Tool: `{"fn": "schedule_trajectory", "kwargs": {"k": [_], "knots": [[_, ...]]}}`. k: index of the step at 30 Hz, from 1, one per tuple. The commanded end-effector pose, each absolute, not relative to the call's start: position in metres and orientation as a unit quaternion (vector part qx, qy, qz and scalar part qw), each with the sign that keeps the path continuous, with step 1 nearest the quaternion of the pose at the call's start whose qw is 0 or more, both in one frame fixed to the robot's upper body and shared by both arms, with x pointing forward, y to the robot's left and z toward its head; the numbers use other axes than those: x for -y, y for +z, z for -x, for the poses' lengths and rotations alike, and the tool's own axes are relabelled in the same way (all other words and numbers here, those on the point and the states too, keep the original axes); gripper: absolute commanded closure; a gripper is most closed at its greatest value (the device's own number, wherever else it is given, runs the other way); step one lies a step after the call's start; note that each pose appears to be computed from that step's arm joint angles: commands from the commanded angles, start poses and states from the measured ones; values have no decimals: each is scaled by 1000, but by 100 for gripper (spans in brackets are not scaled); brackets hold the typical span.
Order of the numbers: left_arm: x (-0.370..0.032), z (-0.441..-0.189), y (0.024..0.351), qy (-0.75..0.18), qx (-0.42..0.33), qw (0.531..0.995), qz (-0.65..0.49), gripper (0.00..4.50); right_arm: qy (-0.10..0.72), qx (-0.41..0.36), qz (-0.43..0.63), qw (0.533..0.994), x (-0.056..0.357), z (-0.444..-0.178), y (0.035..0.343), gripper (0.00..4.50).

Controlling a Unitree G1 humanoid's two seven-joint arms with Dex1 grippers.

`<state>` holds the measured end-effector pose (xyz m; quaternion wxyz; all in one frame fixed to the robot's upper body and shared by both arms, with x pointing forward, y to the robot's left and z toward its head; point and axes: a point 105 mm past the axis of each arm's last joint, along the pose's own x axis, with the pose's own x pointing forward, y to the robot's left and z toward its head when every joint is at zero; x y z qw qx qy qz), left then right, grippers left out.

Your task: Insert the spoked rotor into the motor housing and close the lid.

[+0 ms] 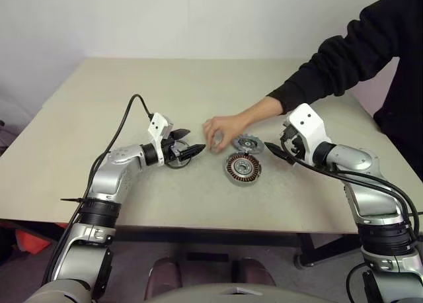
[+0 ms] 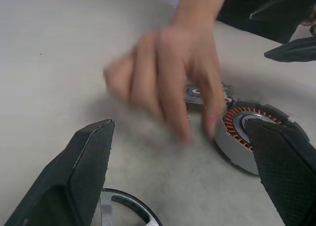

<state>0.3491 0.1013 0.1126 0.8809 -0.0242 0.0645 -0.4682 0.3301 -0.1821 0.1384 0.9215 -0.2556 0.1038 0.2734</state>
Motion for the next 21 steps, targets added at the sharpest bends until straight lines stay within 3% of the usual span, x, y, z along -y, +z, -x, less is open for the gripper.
{"fn": "schedule_trajectory", "kwargs": {"k": [1,14,21], "knots": [[-107,-352,128,-463,-37,885,15,4,277,-71,262,922,174,-333,154,44],[-126,-354,132,-441,-36,897,6,4,316,-36,245,916,148,-336,172,44],[-131,-352,134,-446,-43,894,24,4,492,-4,123,862,47,-307,193,44]]}}
